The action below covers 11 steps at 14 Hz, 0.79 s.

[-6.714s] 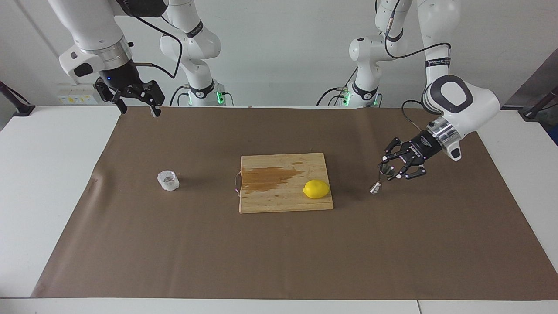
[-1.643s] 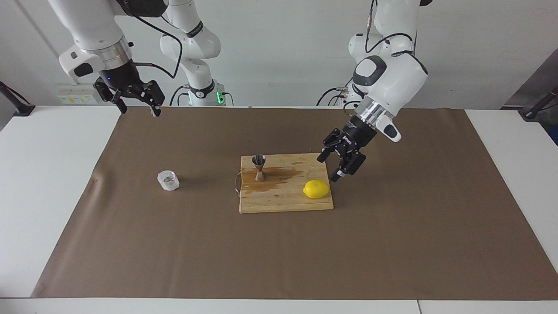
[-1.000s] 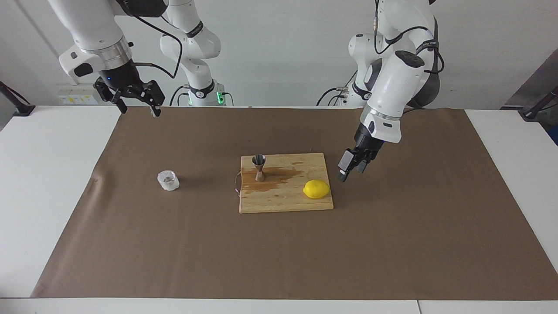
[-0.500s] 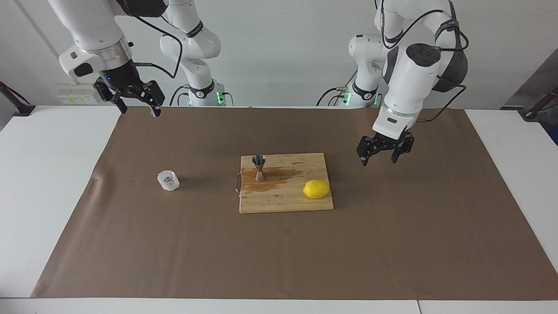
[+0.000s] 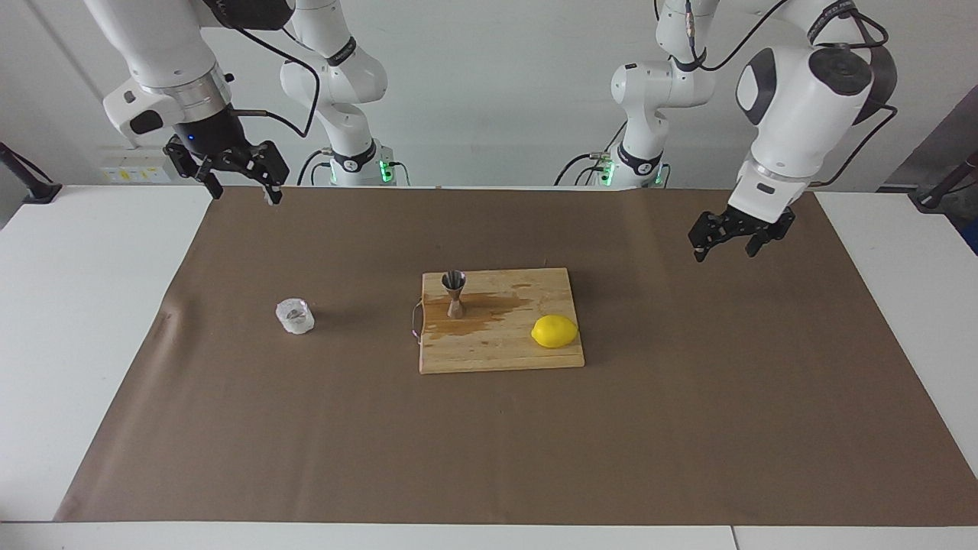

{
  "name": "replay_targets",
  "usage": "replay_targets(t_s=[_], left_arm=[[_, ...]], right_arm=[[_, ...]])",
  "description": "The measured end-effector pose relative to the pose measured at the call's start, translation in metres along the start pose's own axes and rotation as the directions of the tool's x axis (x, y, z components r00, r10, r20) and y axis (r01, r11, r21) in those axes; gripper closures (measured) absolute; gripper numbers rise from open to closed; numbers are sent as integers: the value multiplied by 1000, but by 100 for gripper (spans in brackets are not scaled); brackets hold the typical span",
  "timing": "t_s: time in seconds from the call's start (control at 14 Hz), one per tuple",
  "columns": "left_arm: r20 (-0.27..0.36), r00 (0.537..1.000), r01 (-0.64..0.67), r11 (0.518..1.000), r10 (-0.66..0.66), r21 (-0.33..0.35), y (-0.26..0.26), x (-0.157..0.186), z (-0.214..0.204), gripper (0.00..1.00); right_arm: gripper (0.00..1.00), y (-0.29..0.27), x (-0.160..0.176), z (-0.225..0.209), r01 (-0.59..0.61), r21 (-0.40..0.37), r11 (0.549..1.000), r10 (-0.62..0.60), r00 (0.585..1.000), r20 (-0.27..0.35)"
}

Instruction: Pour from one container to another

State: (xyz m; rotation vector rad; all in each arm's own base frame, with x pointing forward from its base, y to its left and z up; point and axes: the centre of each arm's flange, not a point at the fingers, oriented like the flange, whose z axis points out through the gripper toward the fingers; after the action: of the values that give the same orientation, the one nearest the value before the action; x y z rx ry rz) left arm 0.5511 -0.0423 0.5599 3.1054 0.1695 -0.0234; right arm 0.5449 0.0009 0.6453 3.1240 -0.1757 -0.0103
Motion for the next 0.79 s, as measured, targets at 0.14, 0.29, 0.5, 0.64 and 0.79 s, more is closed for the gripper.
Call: replay_targets(t_s=[0.14, 0.29, 0.5, 0.64, 0.79], left_arm=[[20, 1000, 9, 1000, -9, -9, -7, -6, -33, 0], [33, 999, -5, 1000, 5, -7, -1, -14, -59, 0], [43, 999, -15, 1000, 15, -3, 7, -19, -65, 0], [54, 998, -16, 1000, 16, 1, 8, -20, -62, 0], [65, 997, -36, 999, 35, 3, 18, -23, -60, 0]], right_arm=[[0, 0, 0, 0, 0, 0, 1000, 0, 1000, 0], [0, 0, 0, 0, 0, 0, 1000, 0, 1000, 0], [0, 0, 0, 0, 0, 0, 1000, 0, 1000, 0], [0, 0, 0, 0, 0, 0, 1000, 0, 1000, 0], [0, 0, 0, 0, 0, 0, 1000, 0, 1000, 0]])
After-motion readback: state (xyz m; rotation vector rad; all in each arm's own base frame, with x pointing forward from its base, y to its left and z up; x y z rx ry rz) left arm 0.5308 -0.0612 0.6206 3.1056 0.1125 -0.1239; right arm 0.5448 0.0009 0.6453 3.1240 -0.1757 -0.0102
